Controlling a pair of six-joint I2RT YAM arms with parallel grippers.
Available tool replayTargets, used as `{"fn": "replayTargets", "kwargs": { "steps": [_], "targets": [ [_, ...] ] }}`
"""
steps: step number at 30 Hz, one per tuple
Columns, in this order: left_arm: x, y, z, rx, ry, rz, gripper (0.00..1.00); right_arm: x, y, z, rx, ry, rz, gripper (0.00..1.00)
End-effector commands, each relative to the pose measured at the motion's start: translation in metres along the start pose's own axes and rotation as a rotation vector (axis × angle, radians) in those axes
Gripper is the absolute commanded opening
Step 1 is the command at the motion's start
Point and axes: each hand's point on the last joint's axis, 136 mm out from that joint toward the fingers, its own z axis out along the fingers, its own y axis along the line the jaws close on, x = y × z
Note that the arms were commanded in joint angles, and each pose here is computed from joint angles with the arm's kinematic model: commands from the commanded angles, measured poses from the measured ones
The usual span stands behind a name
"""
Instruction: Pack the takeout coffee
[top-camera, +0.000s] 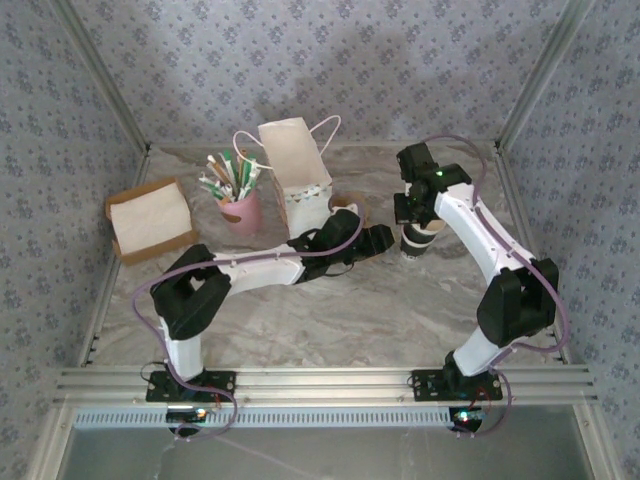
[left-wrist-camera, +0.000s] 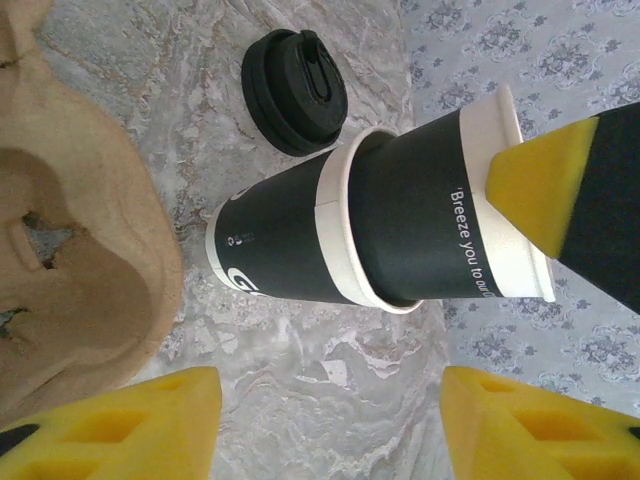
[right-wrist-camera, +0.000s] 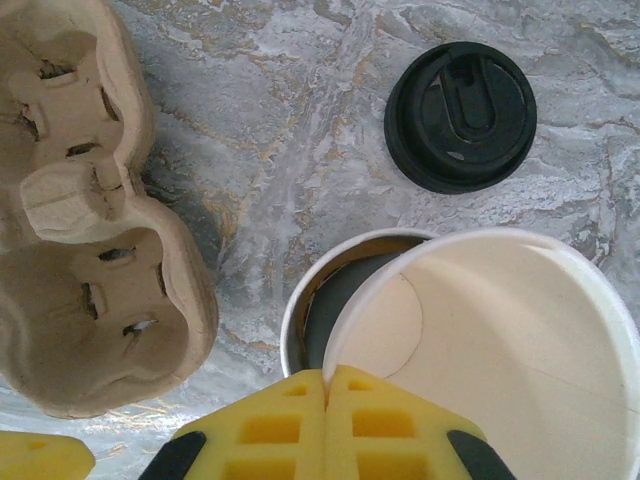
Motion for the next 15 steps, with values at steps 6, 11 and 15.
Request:
{"fn": "replayTargets", "kwargs": {
  "steps": [6,11,15],
  "targets": [
    [-0.012,-0.007,-0.046,-0.016,-0.072,0.031,0.61,-0.023,0.013,0.000,-0.015,-0.060,0.008,0.00],
    [-0.014,0.002,-0.065,-0.046,-0.101,0.047,0.61,-0.044,0.025,-0.004,-0.044,-0.106,0.009,0.00],
    [-0.016,0.004,-0.075,-0.062,-0.115,0.060,0.62,-0.056,0.032,-0.009,-0.052,-0.142,-0.009,0.00]
  ]
}}
